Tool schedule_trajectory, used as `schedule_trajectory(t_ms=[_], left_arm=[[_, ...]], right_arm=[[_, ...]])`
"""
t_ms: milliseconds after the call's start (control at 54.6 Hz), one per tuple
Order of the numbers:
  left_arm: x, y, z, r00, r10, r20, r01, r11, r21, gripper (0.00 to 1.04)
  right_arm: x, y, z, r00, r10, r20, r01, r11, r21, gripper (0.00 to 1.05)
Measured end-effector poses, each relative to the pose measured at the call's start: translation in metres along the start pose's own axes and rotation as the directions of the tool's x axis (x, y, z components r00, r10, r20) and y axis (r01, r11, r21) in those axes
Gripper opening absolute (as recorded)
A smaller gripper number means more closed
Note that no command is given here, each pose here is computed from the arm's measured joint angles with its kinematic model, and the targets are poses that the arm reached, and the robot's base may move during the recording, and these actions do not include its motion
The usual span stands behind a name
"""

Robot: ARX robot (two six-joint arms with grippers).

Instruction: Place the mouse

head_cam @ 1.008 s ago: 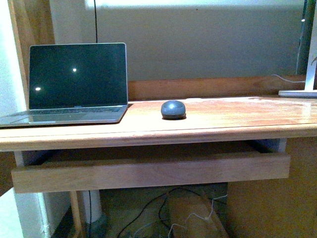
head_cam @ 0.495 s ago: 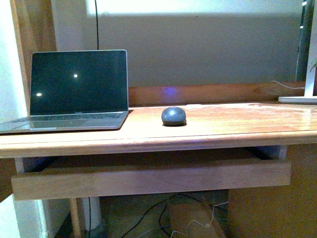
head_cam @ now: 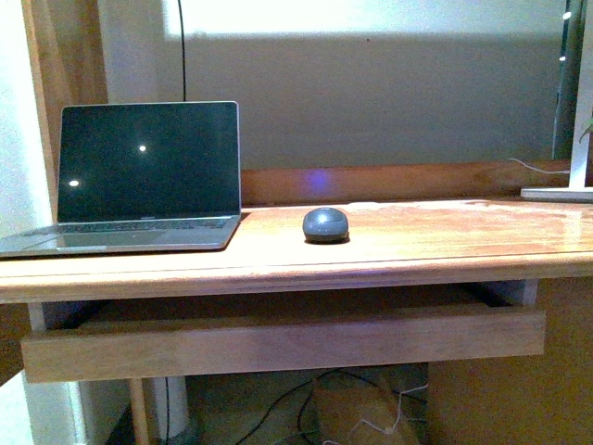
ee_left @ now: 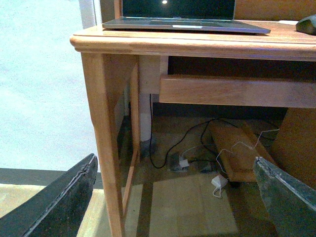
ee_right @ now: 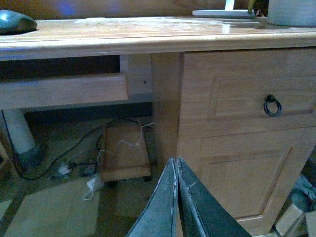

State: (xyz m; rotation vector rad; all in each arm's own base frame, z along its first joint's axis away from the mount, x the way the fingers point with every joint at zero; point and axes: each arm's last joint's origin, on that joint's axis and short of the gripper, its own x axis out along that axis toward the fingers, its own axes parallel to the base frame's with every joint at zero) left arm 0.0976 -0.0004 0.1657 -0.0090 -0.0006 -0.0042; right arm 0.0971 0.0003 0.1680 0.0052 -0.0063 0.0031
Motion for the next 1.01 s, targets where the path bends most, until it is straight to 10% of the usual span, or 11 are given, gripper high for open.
schedule_trajectory(t_ms=[183, 770, 1008], left_arm=[[0.0000, 0.0000, 0.0000, 1.000, 0.000, 0.000, 0.000, 1.000, 0.000, 0.97], [0.0000, 0.0000, 0.0000, 1.000, 0.000, 0.000, 0.000, 1.000, 0.000, 0.97], [0.0000, 0.0000, 0.0000, 1.000, 0.000, 0.000, 0.000, 1.000, 0.000, 0.97]], right_arm=[[0.0000, 0.0000, 0.0000, 1.000, 0.000, 0.000, 0.000, 1.000, -0.002, 0.04], [0.0000, 0.0000, 0.0000, 1.000, 0.000, 0.000, 0.000, 1.000, -0.002, 0.97], [0.0000, 0.0000, 0.0000, 1.000, 0.000, 0.000, 0.000, 1.000, -0.002, 0.97]])
